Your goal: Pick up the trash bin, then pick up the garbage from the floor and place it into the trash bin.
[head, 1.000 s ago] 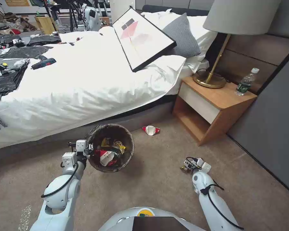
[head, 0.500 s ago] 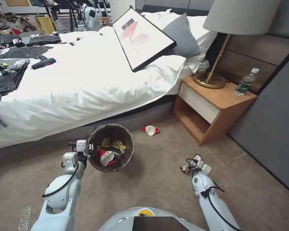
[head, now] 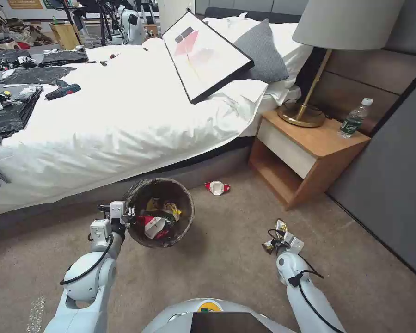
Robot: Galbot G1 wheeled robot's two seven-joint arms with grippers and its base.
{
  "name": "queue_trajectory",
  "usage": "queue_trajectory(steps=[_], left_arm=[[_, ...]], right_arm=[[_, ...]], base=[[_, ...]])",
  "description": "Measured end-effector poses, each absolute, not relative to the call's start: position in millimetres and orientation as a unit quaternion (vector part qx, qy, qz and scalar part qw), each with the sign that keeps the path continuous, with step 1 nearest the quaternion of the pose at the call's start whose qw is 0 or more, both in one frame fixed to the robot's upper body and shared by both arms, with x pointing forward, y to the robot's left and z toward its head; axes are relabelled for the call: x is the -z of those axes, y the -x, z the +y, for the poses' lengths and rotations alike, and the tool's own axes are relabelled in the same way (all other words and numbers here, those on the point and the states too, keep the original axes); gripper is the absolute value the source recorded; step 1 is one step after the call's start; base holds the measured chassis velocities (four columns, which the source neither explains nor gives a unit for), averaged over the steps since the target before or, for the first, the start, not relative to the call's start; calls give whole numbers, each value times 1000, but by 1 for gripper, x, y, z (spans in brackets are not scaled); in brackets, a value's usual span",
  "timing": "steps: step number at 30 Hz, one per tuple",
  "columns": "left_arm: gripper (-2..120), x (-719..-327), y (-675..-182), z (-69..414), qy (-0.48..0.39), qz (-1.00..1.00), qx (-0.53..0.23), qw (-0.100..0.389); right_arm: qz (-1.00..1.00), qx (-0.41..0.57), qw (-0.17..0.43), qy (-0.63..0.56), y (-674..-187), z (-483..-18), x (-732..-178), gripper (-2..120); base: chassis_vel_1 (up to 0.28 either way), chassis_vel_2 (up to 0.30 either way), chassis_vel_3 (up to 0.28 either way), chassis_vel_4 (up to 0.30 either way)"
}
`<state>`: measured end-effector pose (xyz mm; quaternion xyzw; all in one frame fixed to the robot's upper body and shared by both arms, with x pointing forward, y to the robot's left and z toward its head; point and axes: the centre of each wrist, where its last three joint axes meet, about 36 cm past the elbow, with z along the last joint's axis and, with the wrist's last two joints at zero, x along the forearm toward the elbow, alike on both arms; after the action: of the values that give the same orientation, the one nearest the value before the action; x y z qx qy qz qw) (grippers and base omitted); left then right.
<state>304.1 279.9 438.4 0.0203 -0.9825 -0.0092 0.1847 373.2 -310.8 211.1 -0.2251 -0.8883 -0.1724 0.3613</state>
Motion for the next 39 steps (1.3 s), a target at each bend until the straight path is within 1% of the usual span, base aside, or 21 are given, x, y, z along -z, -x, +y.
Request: queue_trajectory(steps=[3, 4, 8, 9, 10, 12, 13, 14, 17, 18, 22, 23, 28, 29, 33, 39], left_arm=[[3, -441, -303, 279, -19, -983, 9, 182], [3, -441, -303, 279, -19, -983, 9, 182], [3, -443, -302, 279, -17, -983, 9, 184], [3, -443, -302, 279, -17, -983, 9, 184], [3, -443, -301, 280, -17, -983, 9, 184], [3, -443, -301, 280, -16, -983, 9, 184], [3, -443, -301, 280, -17, -983, 10, 184], [3, -443, -301, 280, -17, -983, 10, 184], [3, -443, -300, 280, -15, -983, 10, 185], [3, -443, -300, 280, -15, -983, 10, 185], [3, -443, -301, 278, -13, -983, 10, 185], [3, -443, -301, 278, -13, -983, 10, 185], [3, -442, -303, 278, -13, -982, 8, 187], [3, -442, -303, 278, -13, -982, 8, 187], [3, -442, -304, 278, -14, -982, 8, 189], [3, -440, -312, 276, -3, -981, 10, 196]], right_arm=[[-906, 155, 337, 204, -366, -314, -223, 0], [-906, 155, 337, 204, -366, -314, -223, 0], [-930, 131, 301, 162, -352, -321, -247, 0], [-930, 131, 301, 162, -352, -321, -247, 0], [-940, 122, 283, 148, -349, -322, -260, 0], [-949, 116, 263, 131, -346, -323, -275, 0], [-959, 109, 236, 110, -344, -322, -298, 0], [-959, 109, 236, 110, -344, -322, -298, 0], [-973, 98, 198, 63, -344, -316, -341, 0], [-973, 98, 198, 63, -344, -316, -341, 0], [-985, 84, 148, -25, -348, -294, -398, 0], [-985, 84, 148, -25, -348, -294, -398, 0], [-983, 64, 108, -135, -352, -250, -453, 0], [-983, 64, 108, -135, -352, -250, -453, 0], [-970, 45, 96, -217, -351, -218, -479, 0], [-956, 23, 94, -277, -347, -203, -498, 0]], base=[[0, 0, 0, 0], [0, 0, 0, 0], [0, 0, 0, 0], [0, 0, 0, 0], [0, 0, 0, 0], [0, 0, 0, 0], [0, 0, 0, 0], [0, 0, 0, 0], [0, 0, 0, 0], [0, 0, 0, 0], [0, 0, 0, 0], [0, 0, 0, 0], [0, 0, 0, 0], [0, 0, 0, 0], [0, 0, 0, 0], [0, 0, 0, 0]])
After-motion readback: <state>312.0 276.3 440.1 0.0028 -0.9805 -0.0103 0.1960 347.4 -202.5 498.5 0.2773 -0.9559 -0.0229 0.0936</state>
